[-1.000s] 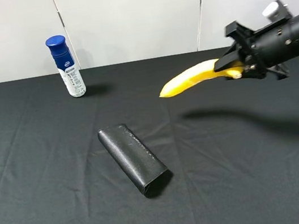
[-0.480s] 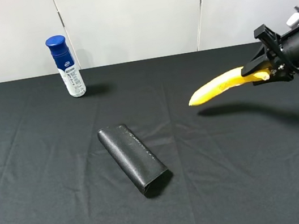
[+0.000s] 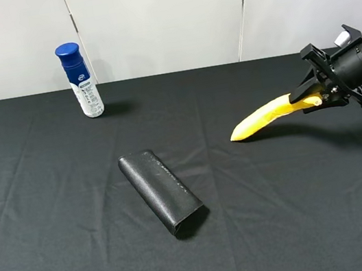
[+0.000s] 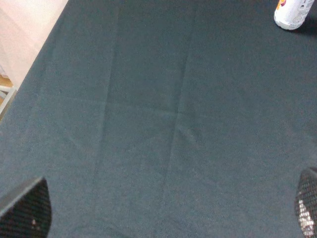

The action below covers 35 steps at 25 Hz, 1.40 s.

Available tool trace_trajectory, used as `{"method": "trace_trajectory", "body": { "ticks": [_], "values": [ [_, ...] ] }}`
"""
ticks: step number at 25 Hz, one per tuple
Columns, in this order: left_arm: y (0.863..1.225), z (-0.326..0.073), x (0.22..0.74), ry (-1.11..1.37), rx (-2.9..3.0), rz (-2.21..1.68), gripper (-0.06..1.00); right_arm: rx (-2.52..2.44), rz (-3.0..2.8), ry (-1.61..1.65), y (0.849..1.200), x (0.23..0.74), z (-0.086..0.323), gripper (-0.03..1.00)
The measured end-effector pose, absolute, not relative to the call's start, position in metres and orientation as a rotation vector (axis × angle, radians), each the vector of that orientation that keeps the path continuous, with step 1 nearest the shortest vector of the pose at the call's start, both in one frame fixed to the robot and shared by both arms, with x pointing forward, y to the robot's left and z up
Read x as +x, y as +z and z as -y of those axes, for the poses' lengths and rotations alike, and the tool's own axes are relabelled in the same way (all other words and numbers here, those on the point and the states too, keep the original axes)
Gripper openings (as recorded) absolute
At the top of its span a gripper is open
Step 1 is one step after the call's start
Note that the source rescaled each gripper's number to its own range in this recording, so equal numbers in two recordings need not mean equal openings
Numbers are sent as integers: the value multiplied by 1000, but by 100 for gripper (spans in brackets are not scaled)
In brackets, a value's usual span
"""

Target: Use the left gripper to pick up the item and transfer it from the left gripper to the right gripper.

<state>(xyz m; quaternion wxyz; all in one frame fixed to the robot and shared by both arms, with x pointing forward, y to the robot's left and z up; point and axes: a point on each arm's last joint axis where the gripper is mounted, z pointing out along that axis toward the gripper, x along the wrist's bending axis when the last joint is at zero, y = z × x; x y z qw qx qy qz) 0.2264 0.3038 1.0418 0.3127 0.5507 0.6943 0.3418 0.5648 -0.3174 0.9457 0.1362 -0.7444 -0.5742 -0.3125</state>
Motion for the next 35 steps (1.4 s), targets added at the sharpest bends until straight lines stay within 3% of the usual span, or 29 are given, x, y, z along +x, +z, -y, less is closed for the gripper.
{"method": "trace_trajectory", "body": {
  "ticks": [10, 11, 13, 14, 15, 18, 28, 35],
  "values": [
    [1042, -304, 226, 902, 1453, -1832, 98, -2165, 1667, -901, 945, 566, 318, 5],
    [1042, -304, 226, 902, 1453, -1832, 98, -2176, 1671, -903, 945, 567, 319, 15],
    [1042, -304, 226, 902, 1453, -1832, 98, -2215, 1676, -908, 944, 569, 322, 56],
    [1042, -304, 226, 902, 1453, -1832, 98, -2215, 1676, -908, 944, 569, 322, 56],
    [1042, -304, 226, 902, 1453, -1832, 98, -2229, 1677, -904, 943, 569, 323, 74],
    [1042, -304, 226, 902, 1453, -1832, 98, -2244, 1675, -898, 943, 569, 323, 94],
    [1042, -304, 226, 902, 1453, -1832, 98, -2225, 1680, -880, 943, 567, 323, 100],
    [1042, -304, 226, 902, 1453, -1832, 98, -2206, 1771, -964, 979, 557, 320, 100]
  ]
}}
